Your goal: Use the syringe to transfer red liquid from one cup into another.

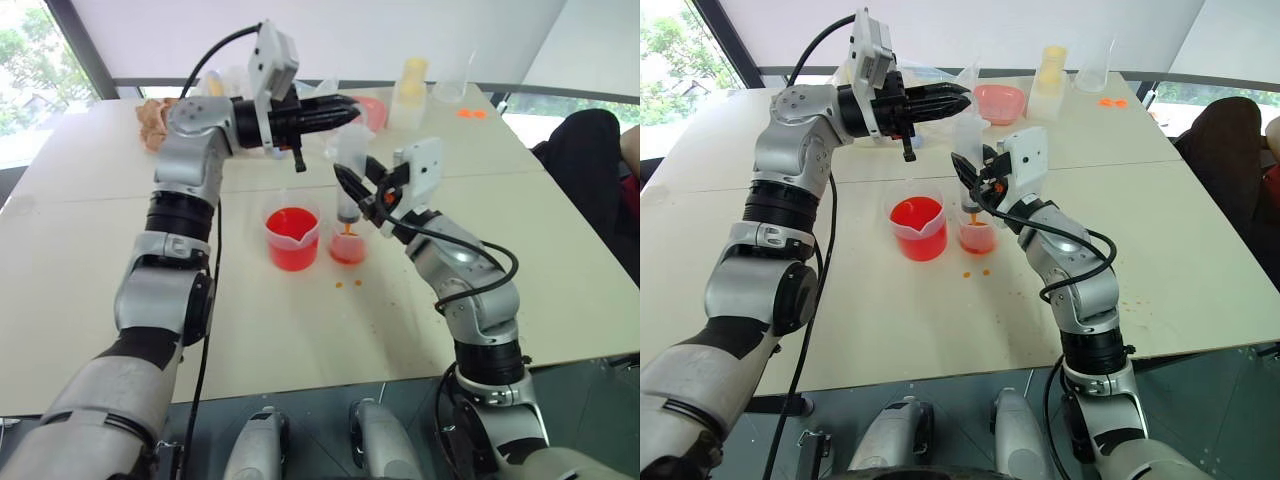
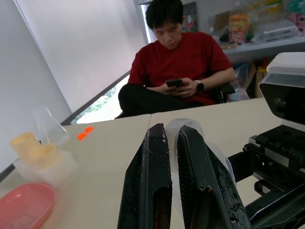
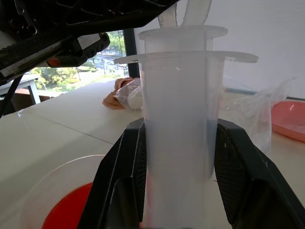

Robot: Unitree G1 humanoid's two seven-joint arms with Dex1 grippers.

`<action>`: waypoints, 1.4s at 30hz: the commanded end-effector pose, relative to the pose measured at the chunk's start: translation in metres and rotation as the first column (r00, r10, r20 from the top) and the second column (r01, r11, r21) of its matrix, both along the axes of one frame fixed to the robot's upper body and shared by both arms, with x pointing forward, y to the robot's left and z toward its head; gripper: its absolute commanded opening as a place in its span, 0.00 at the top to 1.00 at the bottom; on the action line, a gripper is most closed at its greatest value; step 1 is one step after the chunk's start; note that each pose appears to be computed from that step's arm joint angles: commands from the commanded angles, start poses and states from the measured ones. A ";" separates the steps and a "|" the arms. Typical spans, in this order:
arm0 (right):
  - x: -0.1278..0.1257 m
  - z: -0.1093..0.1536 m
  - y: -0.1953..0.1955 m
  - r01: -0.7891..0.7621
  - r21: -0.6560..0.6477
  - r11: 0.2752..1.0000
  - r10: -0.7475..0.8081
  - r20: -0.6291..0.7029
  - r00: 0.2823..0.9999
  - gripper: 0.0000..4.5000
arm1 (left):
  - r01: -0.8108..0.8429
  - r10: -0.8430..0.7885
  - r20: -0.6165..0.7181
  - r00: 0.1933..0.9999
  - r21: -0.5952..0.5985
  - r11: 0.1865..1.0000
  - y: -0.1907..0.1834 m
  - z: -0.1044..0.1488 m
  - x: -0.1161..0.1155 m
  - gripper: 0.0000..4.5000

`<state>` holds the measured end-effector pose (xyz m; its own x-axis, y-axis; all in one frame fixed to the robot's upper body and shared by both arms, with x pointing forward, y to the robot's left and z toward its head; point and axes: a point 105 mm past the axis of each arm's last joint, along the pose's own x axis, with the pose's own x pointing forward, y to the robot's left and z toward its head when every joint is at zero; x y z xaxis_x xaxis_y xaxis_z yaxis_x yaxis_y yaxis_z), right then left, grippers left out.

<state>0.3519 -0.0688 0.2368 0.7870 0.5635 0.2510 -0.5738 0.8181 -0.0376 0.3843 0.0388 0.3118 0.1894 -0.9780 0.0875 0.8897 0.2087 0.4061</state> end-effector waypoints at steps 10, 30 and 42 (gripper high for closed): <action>-0.012 0.058 -0.022 0.048 0.105 0.993 -0.067 0.187 0.980 0.68 | -0.021 0.013 -0.067 0.998 -0.119 0.993 0.019 0.024 0.002 0.67; -0.001 -0.002 -0.158 0.239 -0.068 0.969 -0.223 -0.669 0.709 0.68 | 0.016 0.047 -0.237 0.970 0.258 0.966 0.050 -0.082 -0.108 0.67; 0.003 -0.088 -0.161 0.219 -0.167 0.961 -0.255 -0.840 0.478 0.68 | -0.032 0.098 -0.370 0.924 0.180 0.983 0.042 -0.123 -0.118 0.67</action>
